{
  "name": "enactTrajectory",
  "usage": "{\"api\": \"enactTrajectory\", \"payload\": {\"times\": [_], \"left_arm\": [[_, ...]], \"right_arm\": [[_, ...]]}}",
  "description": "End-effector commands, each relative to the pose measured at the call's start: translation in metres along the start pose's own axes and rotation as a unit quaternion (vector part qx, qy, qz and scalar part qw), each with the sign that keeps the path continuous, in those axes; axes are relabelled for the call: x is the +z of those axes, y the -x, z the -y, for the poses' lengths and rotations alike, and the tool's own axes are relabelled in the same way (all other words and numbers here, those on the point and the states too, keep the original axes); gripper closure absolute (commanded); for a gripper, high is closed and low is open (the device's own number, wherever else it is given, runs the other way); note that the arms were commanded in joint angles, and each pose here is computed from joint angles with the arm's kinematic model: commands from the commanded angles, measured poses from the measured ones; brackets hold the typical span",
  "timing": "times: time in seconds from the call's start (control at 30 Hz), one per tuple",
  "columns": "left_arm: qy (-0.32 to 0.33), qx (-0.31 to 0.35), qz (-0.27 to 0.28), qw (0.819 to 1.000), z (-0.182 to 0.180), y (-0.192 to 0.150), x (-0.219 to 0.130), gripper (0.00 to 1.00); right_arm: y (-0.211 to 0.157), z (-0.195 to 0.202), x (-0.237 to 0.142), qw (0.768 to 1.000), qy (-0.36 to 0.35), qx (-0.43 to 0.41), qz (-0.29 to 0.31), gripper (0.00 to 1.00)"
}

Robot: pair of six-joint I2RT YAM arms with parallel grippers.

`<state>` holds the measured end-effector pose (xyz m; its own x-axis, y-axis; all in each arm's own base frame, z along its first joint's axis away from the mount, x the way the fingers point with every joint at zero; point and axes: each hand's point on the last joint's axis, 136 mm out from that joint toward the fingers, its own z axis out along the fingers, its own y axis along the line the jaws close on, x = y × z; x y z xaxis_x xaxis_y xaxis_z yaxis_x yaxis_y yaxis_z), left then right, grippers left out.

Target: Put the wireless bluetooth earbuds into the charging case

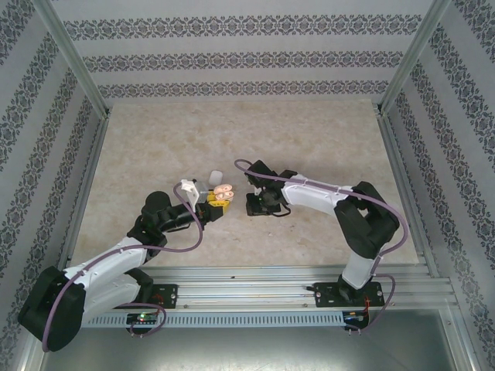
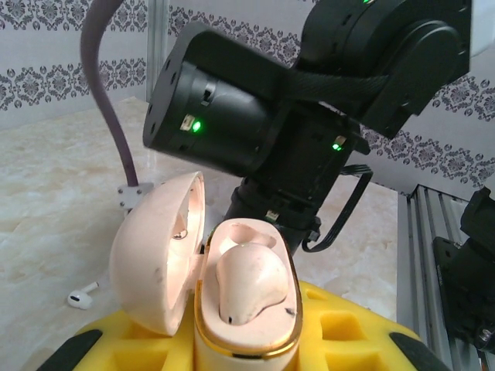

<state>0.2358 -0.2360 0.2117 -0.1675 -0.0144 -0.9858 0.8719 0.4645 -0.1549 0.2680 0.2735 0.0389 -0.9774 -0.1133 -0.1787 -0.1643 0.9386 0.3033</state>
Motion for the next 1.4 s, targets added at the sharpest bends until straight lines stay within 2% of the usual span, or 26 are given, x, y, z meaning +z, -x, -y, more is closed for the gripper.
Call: {"api": "enactTrajectory", "payload": {"times": [0.0,0.17,0.67,0.8,1.0,1.17,1.37], "left_arm": [[0.001,0.014,-0.002,1.000,0.003,-0.003,-0.003,0.93],[0.002,0.014,-0.001,1.000,0.002,-0.004,-0.002,0.93],[-0.008,0.005,0.006,1.000,0.000,-0.001,0.006,0.93],[-0.008,0.003,0.005,1.000,0.000,-0.001,0.006,0.93],[-0.007,0.004,0.006,1.000,0.000,-0.001,0.005,0.93],[-0.008,0.007,0.006,1.000,0.000,0.000,0.006,0.93],[-0.013,0.004,0.006,1.000,0.001,-0.002,0.007,0.93]], "right_arm": [[0.011,0.008,0.006,1.000,-0.017,0.014,0.013,0.75],[0.001,0.026,0.016,0.999,-0.038,0.025,-0.004,0.76],[-0.020,0.072,-0.009,0.995,-0.098,0.022,-0.015,0.79],[-0.014,0.083,-0.021,0.994,-0.105,0.024,-0.005,0.79],[-0.005,0.073,-0.047,0.996,-0.084,0.018,0.018,0.79],[0.004,0.079,-0.058,0.995,-0.073,0.057,0.044,0.70],[0.028,0.085,-0.045,0.994,-0.087,0.055,0.035,0.81]]}}
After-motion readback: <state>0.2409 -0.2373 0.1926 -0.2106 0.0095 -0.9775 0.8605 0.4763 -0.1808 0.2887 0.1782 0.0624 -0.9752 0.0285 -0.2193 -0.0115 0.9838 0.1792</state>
